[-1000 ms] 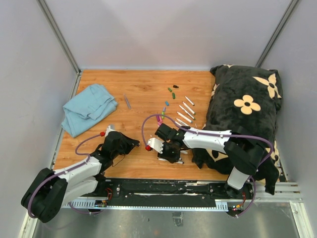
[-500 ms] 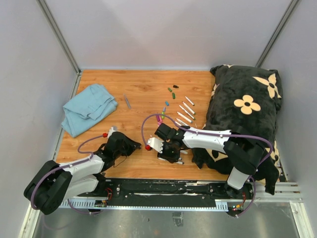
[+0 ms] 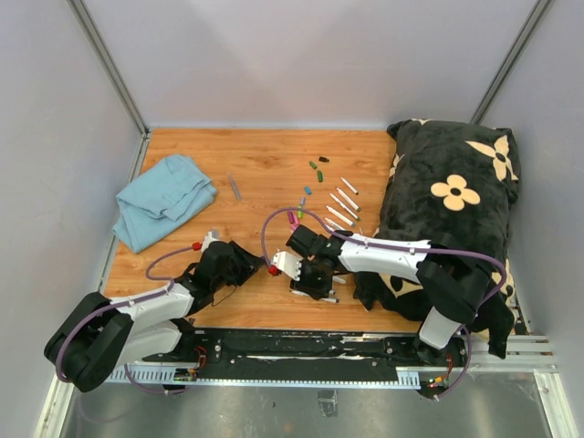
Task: Open the pen caps
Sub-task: Place the pen cap at the center of the board.
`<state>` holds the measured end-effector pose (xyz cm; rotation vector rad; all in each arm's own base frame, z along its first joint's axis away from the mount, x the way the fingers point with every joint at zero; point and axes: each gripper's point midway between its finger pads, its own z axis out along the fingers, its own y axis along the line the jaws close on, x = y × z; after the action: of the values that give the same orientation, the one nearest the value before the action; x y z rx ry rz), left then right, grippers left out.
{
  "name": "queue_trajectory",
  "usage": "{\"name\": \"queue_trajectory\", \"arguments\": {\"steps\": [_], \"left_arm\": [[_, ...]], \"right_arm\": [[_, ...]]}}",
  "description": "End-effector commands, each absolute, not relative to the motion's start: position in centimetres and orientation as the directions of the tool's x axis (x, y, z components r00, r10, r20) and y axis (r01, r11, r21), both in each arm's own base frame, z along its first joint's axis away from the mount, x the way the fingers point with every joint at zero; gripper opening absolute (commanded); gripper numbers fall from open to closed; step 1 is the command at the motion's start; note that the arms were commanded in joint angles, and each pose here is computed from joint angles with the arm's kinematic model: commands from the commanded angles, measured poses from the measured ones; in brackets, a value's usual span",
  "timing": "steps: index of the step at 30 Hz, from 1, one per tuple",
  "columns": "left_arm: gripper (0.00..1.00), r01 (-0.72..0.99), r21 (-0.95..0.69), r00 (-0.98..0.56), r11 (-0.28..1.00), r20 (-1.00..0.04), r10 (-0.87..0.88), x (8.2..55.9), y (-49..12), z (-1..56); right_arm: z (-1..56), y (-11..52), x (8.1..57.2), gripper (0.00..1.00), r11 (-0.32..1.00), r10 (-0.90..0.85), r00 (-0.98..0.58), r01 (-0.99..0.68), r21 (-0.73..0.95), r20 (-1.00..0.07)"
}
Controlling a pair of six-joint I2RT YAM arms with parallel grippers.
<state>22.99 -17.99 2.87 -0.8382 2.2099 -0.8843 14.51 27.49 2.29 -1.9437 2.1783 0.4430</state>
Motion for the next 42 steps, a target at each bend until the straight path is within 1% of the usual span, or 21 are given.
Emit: {"name": "queue_trajectory", "arguments": {"steps": [1,5,6,8,9,10,12,14,17,19,22,26,27,29,32,33,37,42], "left_arm": [[0.48,-0.303,-0.732,-0.602,0.61,-0.35,-0.718,23.4,-17.6,3.6],[0.49,-0.248,-0.713,-0.577,0.656,-0.435,-0.691,24.3,-17.0,5.3],[0.49,-0.224,-0.703,-0.568,0.675,-0.469,-0.676,24.6,-16.8,5.8],[0.53,-0.149,-0.672,-0.551,0.725,-0.553,-0.625,25.3,-16.5,7.1],[0.56,-0.116,-0.649,-0.539,0.752,-0.595,-0.597,25.6,-16.3,7.8],[0.62,-0.086,-0.624,-0.524,0.777,-0.635,-0.568,26.0,-16.1,8.5],[0.7,-0.005,-0.572,-0.491,0.82,-0.713,-0.5,26.8,-16.0,10.0],[0.78,0.037,-0.535,-0.443,0.844,-0.766,-0.466,27.7,-15.7,11.3],[0.83,0.029,-0.485,-0.385,0.874,-0.812,-0.438,29.6,-14.5,12.9],[0.84,0.004,-0.446,-0.363,0.895,-0.834,-0.415,31.1,-13.5,13.5],[0.84,-0.046,-0.388,-0.38,0.92,-0.845,-0.376,33.8,-12.6,13.6],[0.84,-0.139,-0.297,-0.456,0.945,-0.827,-0.328,37.1,-11.5,12.0],[0.81,-0.172,-0.269,-0.473,0.948,-0.821,-0.319,38.0,-11.1,11.5],[0.72,-0.247,-0.192,-0.515,0.95,-0.804,-0.297,39.5,-10.2,10.4],[0.49,-0.329,-0.078,-0.556,0.941,-0.79,-0.26,41.2,-8.8,9.0],[0.48,-0.33,-0.071,-0.566,0.941,-0.783,-0.258,41.8,-8.8,8.7],[0.49,-0.314,-0.085,-0.601,0.946,-0.753,-0.267,44.3,-8.7,7.4],[0.5,-0.306,-0.058,-0.655,0.95,-0.711,-0.254,47.1,-9.2,5.5]], "right_arm": [[4.0,28.1,15.0,0.31,0.09,-0.919,-0.119,-0.992,0.093,-0.376],[4.6,28.2,15.0,0.32,0.087,-0.913,-0.12,-0.991,0.1,-0.391],[4.9,28.3,15.0,0.33,0.085,-0.91,-0.119,-0.991,0.103,-0.398],[5.6,28.5,14.9,0.33,0.074,-0.902,-0.115,-0.991,0.113,-0.416],[6.0,28.5,14.8,0.34,0.066,-0.898,-0.11,-0.991,0.117,-0.426],[6.4,28.5,14.8,0.35,0.058,-0.893,-0.104,-0.991,0.117,-0.437],[7.5,28.6,15.0,0.37,0.04,-0.881,-0.089,-0.993,0.115,-0.465],[8.6,28.4,15.2,0.38,0.029,-0.866,-0.082,-0.993,0.113,-0.493],[10.8,27.7,16.2,0.4,0.031,-0.835,-0.077,-0.995,0.094,-0.544],[12.1,27.1,17.0,0.4,0.051,-0.809,-0.09,-0.995,0.082,-0.58],[13.6,26.2,18.2,0.41,0.095,-0.774,-0.116,-0.993,0.067,-0.623],[14.8,25.3,19.4,0.42,0.149,-0.742,-0.144,-0.988,0.047,-0.655],[14.9,25.1,19.6,0.43,0.156,-0.737,-0.145,-0.987,0.043,-0.66],[15.2,25.0,19.7,0.43,0.166,-0.729,-0.147,-0.985,0.035,-0.669],[15.3,24.9,20.0,0.44,0.173,-0.728,-0.145,-0.985,0.025,-0.67],[15.3,24.9,20.0,0.44,0.174,-0.728,-0.146,-0.984,0.026,-0.67],[15.2,24.9,20.0,0.43,0.175,-0.729,-0.149,-0.984,0.029,-0.668],[15.0,24.8,20.0,0.44,0.177,-0.731,-0.151,-0.984,0.029,-0.666]]}}
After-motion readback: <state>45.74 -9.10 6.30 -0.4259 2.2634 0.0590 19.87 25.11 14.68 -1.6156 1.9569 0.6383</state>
